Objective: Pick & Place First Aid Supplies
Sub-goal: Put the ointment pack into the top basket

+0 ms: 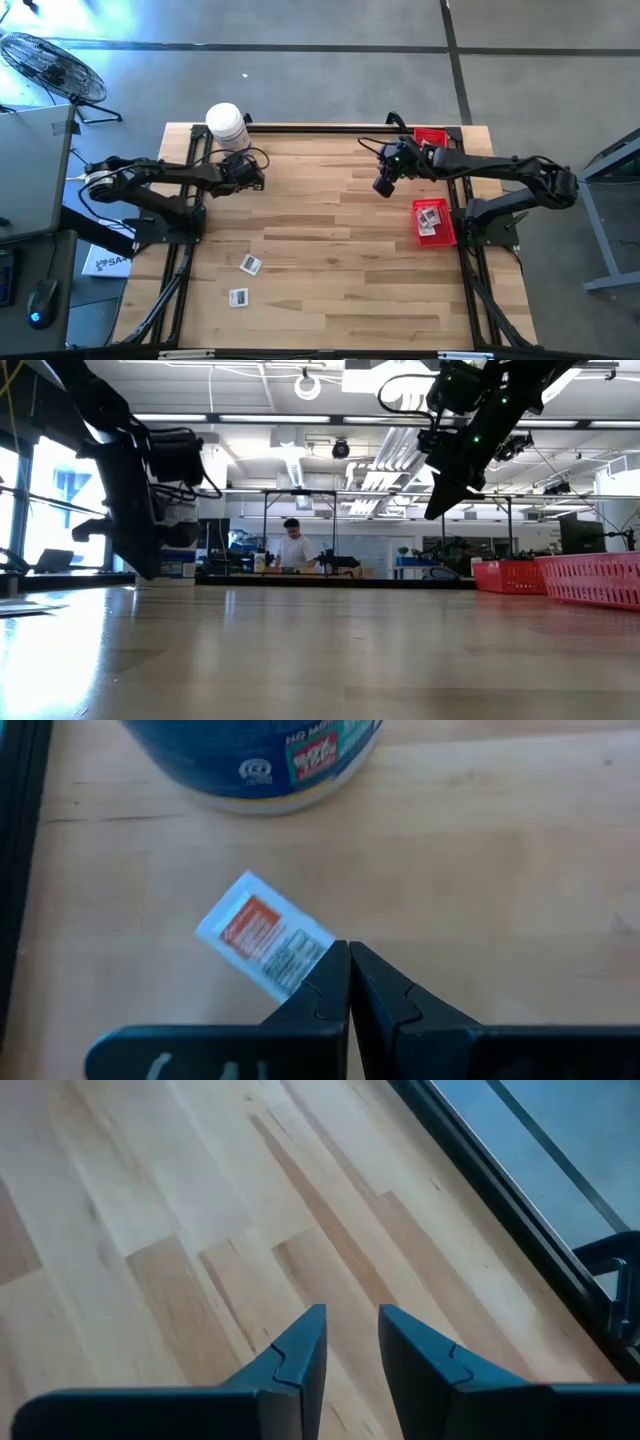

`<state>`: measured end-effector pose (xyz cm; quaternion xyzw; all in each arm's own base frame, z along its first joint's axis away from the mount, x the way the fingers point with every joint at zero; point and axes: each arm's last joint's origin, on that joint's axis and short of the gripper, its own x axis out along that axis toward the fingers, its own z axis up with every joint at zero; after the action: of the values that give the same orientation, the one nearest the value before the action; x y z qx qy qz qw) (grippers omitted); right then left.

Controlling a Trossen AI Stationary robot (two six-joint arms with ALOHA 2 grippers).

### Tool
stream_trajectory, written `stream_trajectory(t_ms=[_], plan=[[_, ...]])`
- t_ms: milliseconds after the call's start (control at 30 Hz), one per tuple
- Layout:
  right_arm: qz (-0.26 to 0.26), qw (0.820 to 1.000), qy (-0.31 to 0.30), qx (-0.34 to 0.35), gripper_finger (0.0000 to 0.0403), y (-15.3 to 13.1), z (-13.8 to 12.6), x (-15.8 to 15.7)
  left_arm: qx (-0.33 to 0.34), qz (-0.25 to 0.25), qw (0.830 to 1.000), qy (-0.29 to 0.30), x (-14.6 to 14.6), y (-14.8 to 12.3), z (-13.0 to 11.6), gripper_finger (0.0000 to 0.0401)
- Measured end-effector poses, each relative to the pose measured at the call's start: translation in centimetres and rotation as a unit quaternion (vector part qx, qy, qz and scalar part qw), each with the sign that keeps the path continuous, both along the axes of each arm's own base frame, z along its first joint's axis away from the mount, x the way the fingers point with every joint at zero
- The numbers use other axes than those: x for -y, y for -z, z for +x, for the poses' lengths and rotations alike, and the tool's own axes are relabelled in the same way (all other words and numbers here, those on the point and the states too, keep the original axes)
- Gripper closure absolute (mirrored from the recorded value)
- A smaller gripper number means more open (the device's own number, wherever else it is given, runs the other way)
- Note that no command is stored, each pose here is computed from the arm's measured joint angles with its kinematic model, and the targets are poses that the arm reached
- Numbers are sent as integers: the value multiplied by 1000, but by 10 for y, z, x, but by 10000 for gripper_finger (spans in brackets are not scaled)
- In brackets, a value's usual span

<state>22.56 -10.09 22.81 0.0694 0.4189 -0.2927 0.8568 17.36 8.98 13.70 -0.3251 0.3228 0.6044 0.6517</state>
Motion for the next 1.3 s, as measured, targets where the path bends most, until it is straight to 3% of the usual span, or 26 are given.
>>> stream_trajectory(t_ms=[267,433,733,1100,1300], plan=[[4,1000,-15,3,316,0,3,-7,-24,1,1000,-10,-3,17,7,401],[7,1000,-20,6,316,0,4,-9,0,-8,1000,3,-1,19,14,401],[29,995,-64,73,316,-7,14,-10,122,-7,986,113,28,14,49,401],[40,987,-96,124,316,-13,20,-11,162,25,972,166,48,20,70,401],[40,986,-102,123,316,-13,21,-14,156,35,952,261,48,1,90,401]])
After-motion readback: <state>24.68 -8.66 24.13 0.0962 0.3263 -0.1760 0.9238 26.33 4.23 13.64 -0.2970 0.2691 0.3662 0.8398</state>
